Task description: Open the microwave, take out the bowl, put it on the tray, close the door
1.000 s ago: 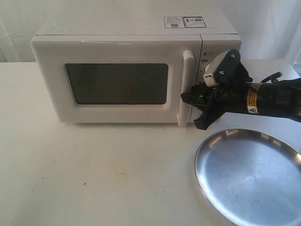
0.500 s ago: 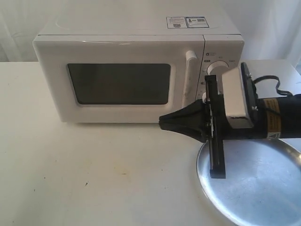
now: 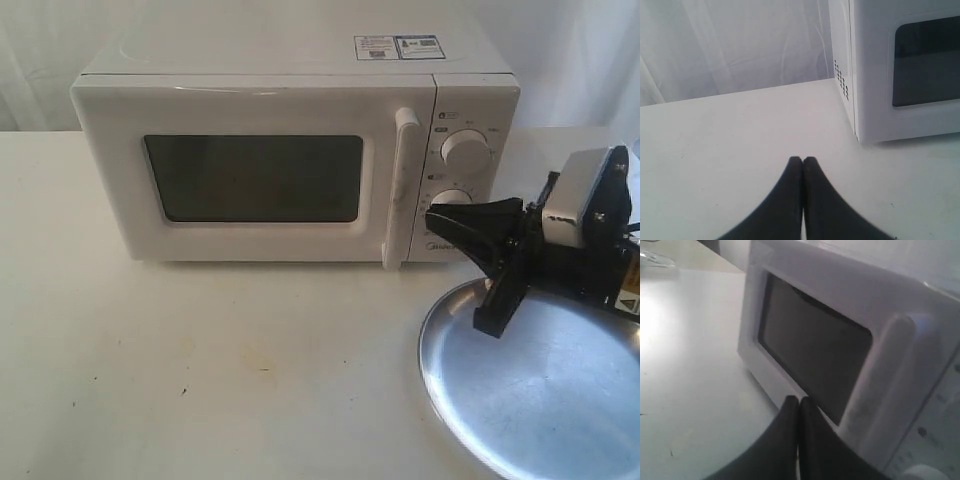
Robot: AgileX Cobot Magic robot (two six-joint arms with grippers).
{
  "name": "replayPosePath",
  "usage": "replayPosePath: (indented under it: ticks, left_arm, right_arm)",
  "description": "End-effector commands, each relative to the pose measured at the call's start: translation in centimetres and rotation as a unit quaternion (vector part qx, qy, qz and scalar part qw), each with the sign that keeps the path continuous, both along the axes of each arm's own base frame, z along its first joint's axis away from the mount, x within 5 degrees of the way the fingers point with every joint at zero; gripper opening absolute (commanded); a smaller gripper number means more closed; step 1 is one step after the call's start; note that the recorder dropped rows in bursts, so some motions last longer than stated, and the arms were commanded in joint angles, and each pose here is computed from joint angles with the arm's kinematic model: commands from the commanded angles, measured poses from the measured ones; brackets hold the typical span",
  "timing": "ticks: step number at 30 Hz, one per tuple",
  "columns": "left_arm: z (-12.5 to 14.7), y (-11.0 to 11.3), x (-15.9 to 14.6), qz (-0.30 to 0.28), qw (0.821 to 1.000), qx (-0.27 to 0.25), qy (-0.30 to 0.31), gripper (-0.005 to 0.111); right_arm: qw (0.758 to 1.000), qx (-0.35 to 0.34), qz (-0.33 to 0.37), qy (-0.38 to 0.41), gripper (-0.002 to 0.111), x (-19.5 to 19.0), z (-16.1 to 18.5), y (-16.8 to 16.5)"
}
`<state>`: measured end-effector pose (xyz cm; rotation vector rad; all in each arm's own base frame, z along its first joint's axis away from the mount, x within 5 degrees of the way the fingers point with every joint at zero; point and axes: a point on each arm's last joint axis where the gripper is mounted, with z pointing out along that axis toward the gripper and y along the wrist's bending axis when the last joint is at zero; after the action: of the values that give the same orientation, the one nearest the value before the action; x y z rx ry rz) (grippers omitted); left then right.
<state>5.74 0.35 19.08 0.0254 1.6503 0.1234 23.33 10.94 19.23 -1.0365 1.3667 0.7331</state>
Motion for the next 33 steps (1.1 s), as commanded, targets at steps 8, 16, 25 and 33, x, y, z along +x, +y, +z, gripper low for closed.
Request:
replayPosePath:
  ticks: [8, 16, 25, 33]
  left_arm:
    - [0.1, 0.0, 0.0, -0.003, 1.0, -0.004, -0.005, 0.0]
    - [0.1, 0.0, 0.0, -0.003, 1.0, -0.004, -0.005, 0.0]
    - [0.1, 0.0, 0.0, -0.003, 1.0, -0.004, -0.005, 0.0]
    - [0.1, 0.0, 0.0, -0.003, 1.0, -0.004, -0.005, 0.0]
  right_arm:
    - [0.999, 0.022, -0.032, 0.034, 0.0, 3.7, -2.2, 0.4]
    - [0.999, 0.025, -0.03, 0.019, 0.037, 4.2, -1.6, 0.6]
    - [0.999, 0.042, -0.022, 0.024, 0.047, 5.5, -1.0, 1.4]
    - [0.998, 0.044, -0.005, 0.038, 0.044, 6.8, -2.0, 2.7]
